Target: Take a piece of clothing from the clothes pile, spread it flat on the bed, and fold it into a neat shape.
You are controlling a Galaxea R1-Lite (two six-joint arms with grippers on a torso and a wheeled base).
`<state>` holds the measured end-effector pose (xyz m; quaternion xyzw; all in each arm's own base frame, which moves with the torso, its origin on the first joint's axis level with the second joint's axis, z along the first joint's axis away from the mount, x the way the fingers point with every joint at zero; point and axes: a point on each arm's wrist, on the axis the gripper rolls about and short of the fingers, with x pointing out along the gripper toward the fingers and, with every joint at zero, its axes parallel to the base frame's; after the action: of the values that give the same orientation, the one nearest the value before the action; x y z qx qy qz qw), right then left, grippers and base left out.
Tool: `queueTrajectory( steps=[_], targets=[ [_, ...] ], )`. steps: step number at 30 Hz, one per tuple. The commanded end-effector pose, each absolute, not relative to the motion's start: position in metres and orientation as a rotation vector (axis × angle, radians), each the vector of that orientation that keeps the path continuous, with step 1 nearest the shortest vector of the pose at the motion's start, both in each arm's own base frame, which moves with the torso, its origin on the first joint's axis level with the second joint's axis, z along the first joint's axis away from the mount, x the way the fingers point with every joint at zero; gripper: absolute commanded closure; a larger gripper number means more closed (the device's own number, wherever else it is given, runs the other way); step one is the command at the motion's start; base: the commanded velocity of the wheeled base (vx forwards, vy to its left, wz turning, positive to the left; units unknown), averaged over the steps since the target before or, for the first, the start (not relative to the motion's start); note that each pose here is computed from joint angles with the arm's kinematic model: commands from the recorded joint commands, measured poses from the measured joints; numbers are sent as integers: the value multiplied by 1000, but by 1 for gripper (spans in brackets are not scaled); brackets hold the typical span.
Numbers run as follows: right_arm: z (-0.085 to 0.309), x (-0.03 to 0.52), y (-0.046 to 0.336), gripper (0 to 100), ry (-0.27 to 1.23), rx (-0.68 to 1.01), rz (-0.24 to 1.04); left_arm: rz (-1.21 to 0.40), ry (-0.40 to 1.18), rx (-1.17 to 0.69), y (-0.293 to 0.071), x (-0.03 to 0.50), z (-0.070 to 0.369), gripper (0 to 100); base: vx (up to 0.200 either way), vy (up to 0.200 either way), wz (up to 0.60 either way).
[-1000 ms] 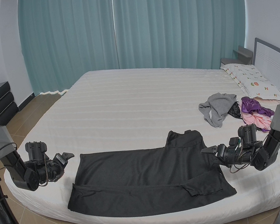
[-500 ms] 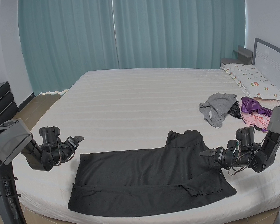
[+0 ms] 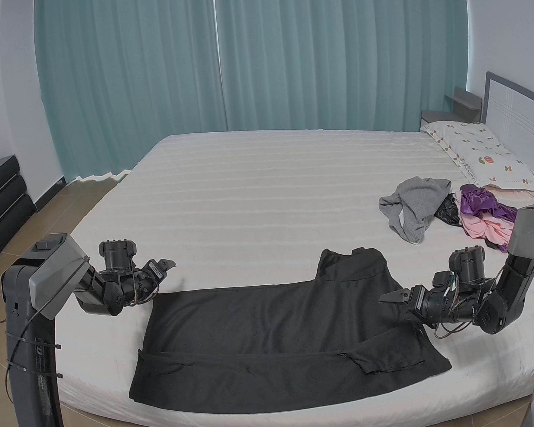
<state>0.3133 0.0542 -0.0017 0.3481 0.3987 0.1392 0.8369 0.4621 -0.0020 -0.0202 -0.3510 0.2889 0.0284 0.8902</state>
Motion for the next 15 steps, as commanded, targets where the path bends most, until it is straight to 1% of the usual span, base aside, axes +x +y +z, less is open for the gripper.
queueTrajectory(
  steps=[1, 11, 12, 15],
  targets=[
    [-6, 311, 54, 0, 852, 739, 290, 70, 625, -728, -1, 461, -32, 0, 0, 0, 0],
    [-8, 310, 53, 0, 859, 740, 284, 72, 665, -716, -4, 449, -33, 0, 0, 0, 0],
    [-8, 310, 53, 0, 861, 740, 283, 72, 663, -715, -4, 450, -34, 100, 0, 0, 0],
    [-8, 310, 52, 0, 859, 742, 283, 71, 660, -714, -4, 450, -34, 100, 0, 0, 0]
  ],
)
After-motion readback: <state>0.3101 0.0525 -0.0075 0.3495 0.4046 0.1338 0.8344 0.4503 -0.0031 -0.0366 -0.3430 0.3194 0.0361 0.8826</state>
